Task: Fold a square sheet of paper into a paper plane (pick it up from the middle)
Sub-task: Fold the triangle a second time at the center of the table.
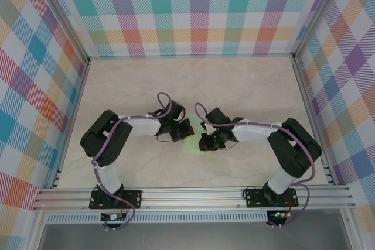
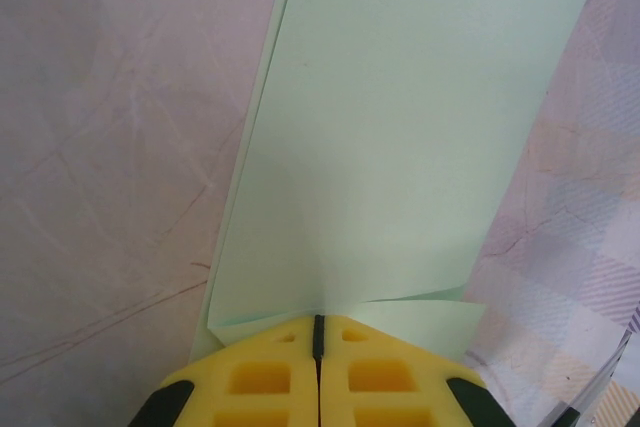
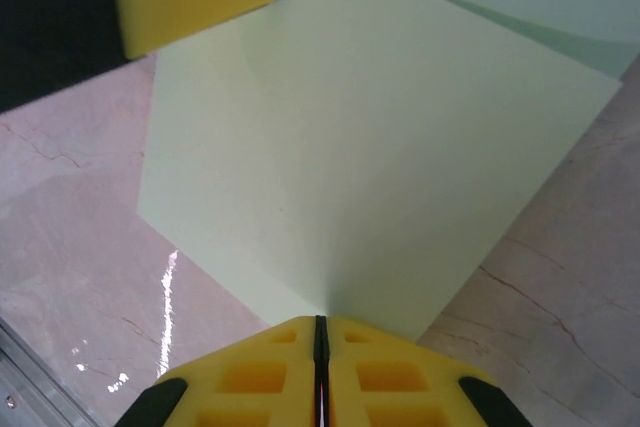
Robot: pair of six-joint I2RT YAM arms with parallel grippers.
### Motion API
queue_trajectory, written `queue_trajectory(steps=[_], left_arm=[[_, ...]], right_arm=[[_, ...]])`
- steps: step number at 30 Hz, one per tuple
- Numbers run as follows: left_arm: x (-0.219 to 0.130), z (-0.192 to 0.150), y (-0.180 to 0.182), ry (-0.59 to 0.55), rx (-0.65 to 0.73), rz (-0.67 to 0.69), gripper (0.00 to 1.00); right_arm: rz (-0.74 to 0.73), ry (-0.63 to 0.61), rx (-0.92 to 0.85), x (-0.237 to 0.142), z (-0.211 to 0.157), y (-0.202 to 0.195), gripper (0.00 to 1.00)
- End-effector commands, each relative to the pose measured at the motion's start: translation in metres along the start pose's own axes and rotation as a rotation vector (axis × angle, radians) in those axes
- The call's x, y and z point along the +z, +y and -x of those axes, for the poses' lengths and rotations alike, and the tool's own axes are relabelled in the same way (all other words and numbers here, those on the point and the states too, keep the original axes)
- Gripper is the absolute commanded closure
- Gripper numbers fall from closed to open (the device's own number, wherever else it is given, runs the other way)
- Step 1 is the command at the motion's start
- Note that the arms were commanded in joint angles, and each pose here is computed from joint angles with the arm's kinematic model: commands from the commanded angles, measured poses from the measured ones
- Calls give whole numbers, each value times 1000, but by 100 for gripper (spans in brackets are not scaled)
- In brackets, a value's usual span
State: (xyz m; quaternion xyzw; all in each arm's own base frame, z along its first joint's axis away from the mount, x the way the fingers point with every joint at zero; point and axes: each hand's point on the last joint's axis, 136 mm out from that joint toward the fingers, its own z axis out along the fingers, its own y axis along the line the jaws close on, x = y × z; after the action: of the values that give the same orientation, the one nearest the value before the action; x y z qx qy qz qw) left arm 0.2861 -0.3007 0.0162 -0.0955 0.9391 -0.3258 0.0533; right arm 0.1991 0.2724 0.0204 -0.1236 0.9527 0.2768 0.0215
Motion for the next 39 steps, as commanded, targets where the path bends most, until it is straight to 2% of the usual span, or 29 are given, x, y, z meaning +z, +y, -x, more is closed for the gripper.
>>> queue_trajectory(steps=[1,4,12,17,31,39], left_arm=[[15,-25,66,63,-69,228,94],[15,-22,52,62,-45,175,94],[-3,-11,-17,40,66,-82,89],[-13,-24,-22,38,59,-116,88],[2,-55,-32,92,44,-157,91],[11,-66,-15,114,18,-97,92]], right_arm=[[-23,54,27,5,-20,-12,91],[-59,70,45,6,-29,-23,91],[-140,89,94,11,-31,-39,92],[-149,94,105,11,-30,-39,92],[-151,103,111,13,-31,-40,92],[-159,103,119,12,-32,-41,92]])
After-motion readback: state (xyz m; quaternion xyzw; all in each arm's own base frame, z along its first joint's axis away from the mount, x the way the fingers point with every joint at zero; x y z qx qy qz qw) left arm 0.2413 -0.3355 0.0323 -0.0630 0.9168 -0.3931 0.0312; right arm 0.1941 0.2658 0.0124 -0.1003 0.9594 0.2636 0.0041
